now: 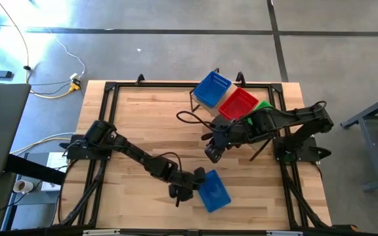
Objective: Stack baskets on shelf by color
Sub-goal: Stack the blue basket on the stacked blue basket on the shelf
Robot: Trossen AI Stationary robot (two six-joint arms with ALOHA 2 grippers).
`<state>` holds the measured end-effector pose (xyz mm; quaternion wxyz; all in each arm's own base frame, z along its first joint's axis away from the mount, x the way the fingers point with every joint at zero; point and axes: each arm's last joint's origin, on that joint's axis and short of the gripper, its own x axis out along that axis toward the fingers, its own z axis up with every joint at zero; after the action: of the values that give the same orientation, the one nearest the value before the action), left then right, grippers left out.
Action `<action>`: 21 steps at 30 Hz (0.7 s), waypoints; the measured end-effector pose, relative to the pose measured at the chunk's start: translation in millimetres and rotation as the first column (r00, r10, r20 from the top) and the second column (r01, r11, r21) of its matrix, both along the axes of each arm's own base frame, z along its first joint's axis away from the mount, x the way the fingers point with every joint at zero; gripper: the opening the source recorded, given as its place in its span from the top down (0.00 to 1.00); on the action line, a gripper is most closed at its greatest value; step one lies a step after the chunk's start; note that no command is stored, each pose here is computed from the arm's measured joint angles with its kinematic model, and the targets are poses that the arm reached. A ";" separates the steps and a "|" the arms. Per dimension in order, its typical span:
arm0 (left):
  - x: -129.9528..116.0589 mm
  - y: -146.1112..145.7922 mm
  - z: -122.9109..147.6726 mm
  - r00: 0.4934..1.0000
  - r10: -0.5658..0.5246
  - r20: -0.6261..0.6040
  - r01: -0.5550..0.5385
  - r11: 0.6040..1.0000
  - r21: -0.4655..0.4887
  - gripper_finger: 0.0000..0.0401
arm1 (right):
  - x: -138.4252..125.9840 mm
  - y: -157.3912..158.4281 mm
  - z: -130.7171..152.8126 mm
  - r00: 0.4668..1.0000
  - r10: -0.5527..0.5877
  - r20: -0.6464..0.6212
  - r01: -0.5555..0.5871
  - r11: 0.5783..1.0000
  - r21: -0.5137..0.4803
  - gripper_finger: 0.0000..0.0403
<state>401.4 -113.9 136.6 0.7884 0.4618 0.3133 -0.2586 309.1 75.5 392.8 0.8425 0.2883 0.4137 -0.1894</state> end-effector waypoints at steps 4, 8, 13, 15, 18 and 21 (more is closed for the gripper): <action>-4.2 -0.8 4.2 1.000 -0.003 -0.013 0.004 0.998 0.058 0.99 | -0.5 1.1 -0.5 0.998 0.057 -0.016 -0.057 0.998 0.018 0.65; -9.6 0.6 16.3 1.000 -0.014 -0.020 0.016 0.997 0.074 0.99 | 0.0 -0.1 -0.7 0.991 0.132 -0.029 -0.130 0.990 0.057 0.65; -17.2 3.1 38.9 1.000 -0.022 -0.006 0.022 0.997 0.077 0.99 | 0.4 -1.1 -0.8 0.975 0.219 -0.034 -0.218 0.975 0.046 0.65; -21.4 4.3 46.7 1.000 -0.022 -0.015 0.023 0.997 0.079 0.99 | 0.6 -0.3 -1.0 0.963 0.268 -0.036 -0.267 0.963 0.028 0.65; -27.6 6.0 57.1 0.999 -0.022 -0.023 0.024 0.996 0.082 0.99 | 1.4 0.5 -1.3 0.940 0.338 -0.038 -0.339 0.941 -0.002 0.65; -33.3 7.9 67.5 1.000 -0.019 -0.026 0.021 0.996 0.086 0.99 | 1.9 1.0 -1.0 0.923 0.384 -0.033 -0.385 0.923 -0.015 0.65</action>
<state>368.0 -106.0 204.1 0.7611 0.4954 0.3295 -0.2582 311.0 76.5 391.8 0.8602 0.1898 0.4724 -0.0290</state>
